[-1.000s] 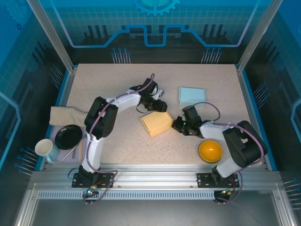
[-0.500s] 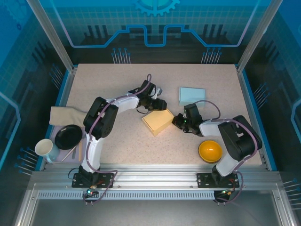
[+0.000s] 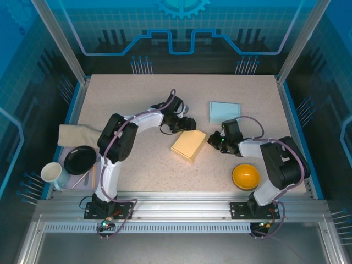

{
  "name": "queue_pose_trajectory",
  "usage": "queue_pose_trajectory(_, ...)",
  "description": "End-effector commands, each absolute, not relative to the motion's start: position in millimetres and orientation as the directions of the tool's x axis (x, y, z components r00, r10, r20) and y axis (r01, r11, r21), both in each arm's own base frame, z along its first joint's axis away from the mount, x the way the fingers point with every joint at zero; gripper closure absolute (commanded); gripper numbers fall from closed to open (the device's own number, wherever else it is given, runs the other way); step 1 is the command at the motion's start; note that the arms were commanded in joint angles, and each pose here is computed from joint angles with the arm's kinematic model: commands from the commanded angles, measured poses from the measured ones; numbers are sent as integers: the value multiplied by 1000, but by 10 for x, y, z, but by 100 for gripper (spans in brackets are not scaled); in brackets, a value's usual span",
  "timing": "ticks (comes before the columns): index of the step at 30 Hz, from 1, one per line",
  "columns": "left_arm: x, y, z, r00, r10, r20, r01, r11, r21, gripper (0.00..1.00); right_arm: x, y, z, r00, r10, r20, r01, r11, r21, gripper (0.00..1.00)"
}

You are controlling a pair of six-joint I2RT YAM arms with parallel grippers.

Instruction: Fold the paper box

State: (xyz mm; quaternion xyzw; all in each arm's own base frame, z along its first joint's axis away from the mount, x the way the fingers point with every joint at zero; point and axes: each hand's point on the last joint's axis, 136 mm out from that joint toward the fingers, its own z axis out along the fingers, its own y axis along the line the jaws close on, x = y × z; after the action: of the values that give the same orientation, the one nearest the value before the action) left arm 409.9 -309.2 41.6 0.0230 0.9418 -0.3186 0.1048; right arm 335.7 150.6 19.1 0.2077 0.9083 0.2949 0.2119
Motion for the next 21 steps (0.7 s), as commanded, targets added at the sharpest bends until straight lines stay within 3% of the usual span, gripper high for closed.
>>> queue_pose_trajectory(1,4109,-2792,635,-976,-115,-185,25,783,-622,27,3148,1350,130,-850,479,-221,277,762,586,98)
queue_pose_trajectory(7,3967,-2618,888,-964,-142,-224,33,773,-633,20,2877,1314,290,-893,401,-206,235,804,546,97)
queue_pose_trajectory(21,3389,-2712,496,-983,-108,-146,8,778,-628,21,2396,2034,346,-964,235,-128,123,813,569,97)
